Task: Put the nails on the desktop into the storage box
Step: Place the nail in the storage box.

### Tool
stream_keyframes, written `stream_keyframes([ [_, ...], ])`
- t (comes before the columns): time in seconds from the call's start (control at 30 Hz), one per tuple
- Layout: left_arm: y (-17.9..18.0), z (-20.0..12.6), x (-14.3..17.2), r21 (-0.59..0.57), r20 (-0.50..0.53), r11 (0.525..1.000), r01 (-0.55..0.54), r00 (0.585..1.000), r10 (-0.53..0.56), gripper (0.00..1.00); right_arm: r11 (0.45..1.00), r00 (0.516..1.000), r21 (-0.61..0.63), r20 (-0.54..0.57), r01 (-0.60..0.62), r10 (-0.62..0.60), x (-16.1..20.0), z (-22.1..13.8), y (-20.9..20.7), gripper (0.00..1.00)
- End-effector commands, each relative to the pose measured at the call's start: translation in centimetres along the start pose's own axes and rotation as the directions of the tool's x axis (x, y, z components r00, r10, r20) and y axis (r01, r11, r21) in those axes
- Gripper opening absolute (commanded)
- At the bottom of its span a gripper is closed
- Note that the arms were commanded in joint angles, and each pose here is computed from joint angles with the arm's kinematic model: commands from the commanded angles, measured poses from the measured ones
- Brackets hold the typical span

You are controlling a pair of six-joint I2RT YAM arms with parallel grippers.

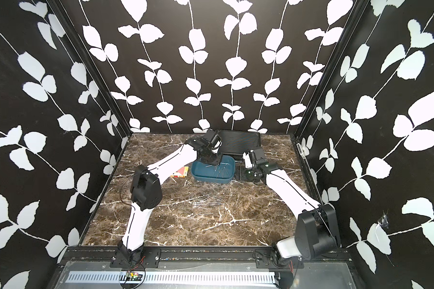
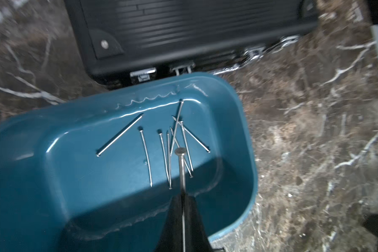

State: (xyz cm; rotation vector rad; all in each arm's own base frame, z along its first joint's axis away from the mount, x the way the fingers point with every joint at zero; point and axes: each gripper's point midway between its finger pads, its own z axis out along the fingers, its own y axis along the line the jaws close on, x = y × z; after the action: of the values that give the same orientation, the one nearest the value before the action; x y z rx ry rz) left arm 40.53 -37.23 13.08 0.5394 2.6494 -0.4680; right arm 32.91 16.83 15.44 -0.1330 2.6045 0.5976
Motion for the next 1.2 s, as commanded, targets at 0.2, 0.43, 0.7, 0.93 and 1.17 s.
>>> stream_keyframes([
  [0.2,1.4,1.6,-0.4,0.014,0.030,0.999,0.036,0.999,-0.037,0.00,0.993,0.992,-0.004,0.034,0.119,-0.118,-1.4,-1.7,1.7,0.66],
  [0.43,2.6,4.7,1.8,0.011,-0.035,0.998,0.065,0.997,-0.064,0.00,0.972,0.972,0.008,-0.014,0.236,-0.236,-0.8,-1.7,3.5,0.67],
  [0.7,2.7,5.2,2.0,0.015,-0.037,0.998,0.058,0.998,-0.058,0.06,0.931,0.930,-0.030,-0.057,0.363,-0.364,1.2,-1.5,5.9,0.67],
  [0.93,1.9,1.6,1.2,0.045,0.016,0.997,0.066,0.998,-0.067,0.19,0.826,0.822,-0.106,-0.089,0.554,-0.563,5.0,-1.2,8.1,0.67],
  [1.17,2.9,-4.4,2.3,0.000,0.090,0.997,0.077,0.993,-0.077,0.34,0.697,0.695,-0.212,-0.101,0.685,-0.712,8.4,-0.2,9.9,0.67],
])
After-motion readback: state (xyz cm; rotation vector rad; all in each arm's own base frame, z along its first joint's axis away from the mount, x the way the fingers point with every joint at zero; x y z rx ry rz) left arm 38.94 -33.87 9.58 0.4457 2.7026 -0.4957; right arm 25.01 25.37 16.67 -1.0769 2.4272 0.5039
